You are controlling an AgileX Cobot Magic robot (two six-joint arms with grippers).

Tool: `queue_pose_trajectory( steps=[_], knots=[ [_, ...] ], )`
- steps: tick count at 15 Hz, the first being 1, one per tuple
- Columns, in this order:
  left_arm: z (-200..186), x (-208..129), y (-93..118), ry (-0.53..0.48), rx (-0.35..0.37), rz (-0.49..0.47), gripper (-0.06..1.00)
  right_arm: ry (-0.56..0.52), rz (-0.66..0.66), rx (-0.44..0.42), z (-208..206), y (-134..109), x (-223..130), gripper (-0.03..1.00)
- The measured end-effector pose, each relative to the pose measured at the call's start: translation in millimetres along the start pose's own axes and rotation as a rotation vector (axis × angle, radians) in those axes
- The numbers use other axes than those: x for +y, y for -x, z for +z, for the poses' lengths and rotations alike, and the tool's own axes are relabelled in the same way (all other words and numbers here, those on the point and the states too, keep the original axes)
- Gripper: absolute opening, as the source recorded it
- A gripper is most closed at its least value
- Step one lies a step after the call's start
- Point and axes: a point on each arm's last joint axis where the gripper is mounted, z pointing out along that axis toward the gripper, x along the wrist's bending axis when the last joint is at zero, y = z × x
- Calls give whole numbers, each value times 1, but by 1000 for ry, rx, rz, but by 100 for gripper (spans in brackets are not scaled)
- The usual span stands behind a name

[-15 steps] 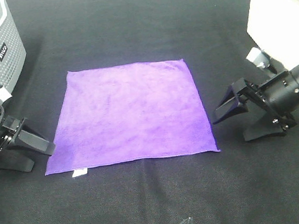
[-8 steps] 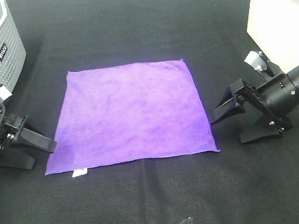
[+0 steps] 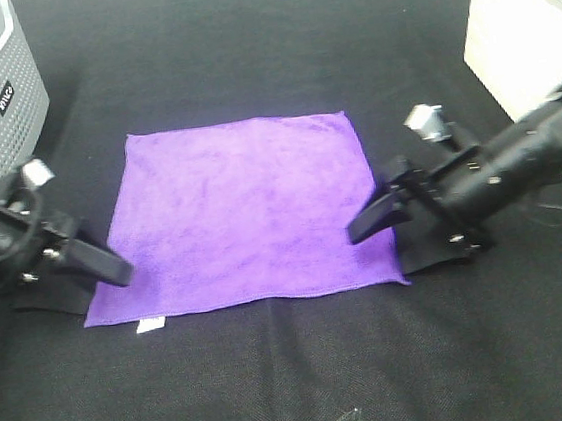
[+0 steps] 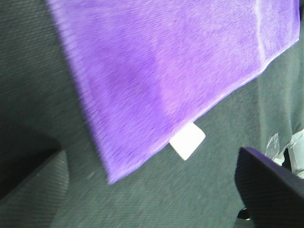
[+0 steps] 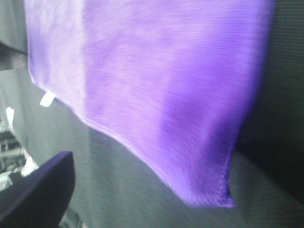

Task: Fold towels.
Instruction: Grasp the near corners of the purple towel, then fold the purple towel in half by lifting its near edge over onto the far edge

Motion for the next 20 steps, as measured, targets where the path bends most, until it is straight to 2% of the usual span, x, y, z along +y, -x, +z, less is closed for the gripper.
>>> queue_pose_trajectory(
  steps=[3,5,7,10,11,12,13,16,20],
  knots=[
    [24,5,19,-34,-23,32,74,-43,-42,-12,20,-20,8,69],
    [36,9,28,-53,-9,41,61,-59,-72,-43,26,-24,11,56],
    [39,9,25,-52,19,30,41,-65,-76,-66,26,-22,11,44],
    [42,9,21,-52,51,29,7,-70,-84,-85,28,-18,10,21],
    [43,9,20,-54,53,32,1,-76,-87,-88,29,-17,10,12],
    [43,9,20,-54,53,39,0,-83,-84,-86,30,-17,9,3],
    [43,8,20,-58,49,49,0,-90,-88,-85,30,-17,9,1],
    [38,6,24,-84,65,96,0,-93,-93,-62,18,-30,8,1],
    [6,-2,53,-38,88,160,0,-92,-39,-14,-10,-58,-5,1]
  ],
)
